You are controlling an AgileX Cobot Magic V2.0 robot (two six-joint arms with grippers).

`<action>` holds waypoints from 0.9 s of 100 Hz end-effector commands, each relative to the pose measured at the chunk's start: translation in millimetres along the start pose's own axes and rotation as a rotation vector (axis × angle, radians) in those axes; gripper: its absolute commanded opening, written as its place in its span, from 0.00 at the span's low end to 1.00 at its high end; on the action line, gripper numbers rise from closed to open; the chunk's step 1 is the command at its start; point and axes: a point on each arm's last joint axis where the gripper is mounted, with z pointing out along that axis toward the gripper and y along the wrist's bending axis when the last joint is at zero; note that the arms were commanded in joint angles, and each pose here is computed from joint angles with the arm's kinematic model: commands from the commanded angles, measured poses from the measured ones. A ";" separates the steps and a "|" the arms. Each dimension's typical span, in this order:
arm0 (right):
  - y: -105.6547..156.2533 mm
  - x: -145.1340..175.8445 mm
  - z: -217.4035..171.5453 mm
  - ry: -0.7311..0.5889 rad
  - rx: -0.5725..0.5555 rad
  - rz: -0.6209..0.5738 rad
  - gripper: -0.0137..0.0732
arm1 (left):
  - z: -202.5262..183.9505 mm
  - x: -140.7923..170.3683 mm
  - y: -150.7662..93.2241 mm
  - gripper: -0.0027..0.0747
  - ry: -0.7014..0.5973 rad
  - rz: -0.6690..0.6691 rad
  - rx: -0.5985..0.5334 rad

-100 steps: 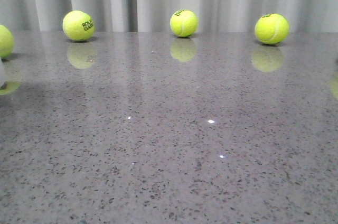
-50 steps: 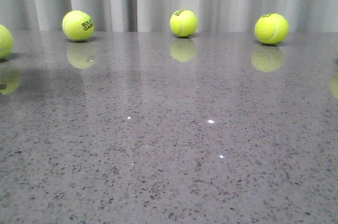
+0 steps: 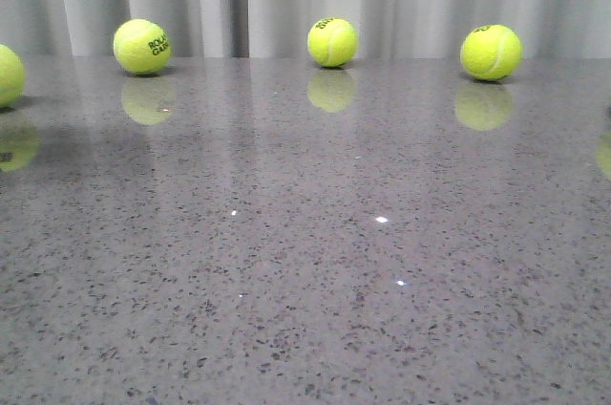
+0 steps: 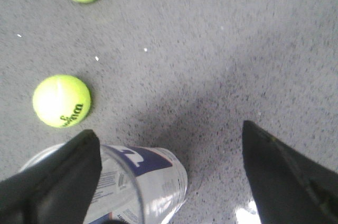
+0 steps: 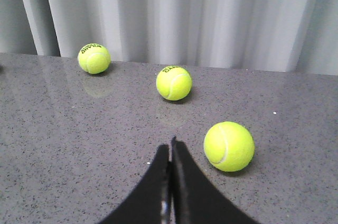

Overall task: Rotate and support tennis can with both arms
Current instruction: 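Lift the can with the left gripper and tilt it upright, then lower the upright can onto the table with the left gripper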

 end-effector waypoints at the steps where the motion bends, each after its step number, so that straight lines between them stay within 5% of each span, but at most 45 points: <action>1: -2.6 -14.9 -2.7 -0.102 0.028 0.010 0.08 | -37.0 -6.9 1.1 0.72 -0.194 -0.050 -0.038; 46: -2.6 -14.9 -2.7 -0.102 0.028 0.010 0.08 | -102.5 59.8 -15.6 0.72 -0.545 -0.160 -0.093; 90: -2.6 -14.9 -2.7 -0.102 0.028 0.010 0.08 | -64.6 173.5 -48.3 0.69 -0.795 -0.251 -0.096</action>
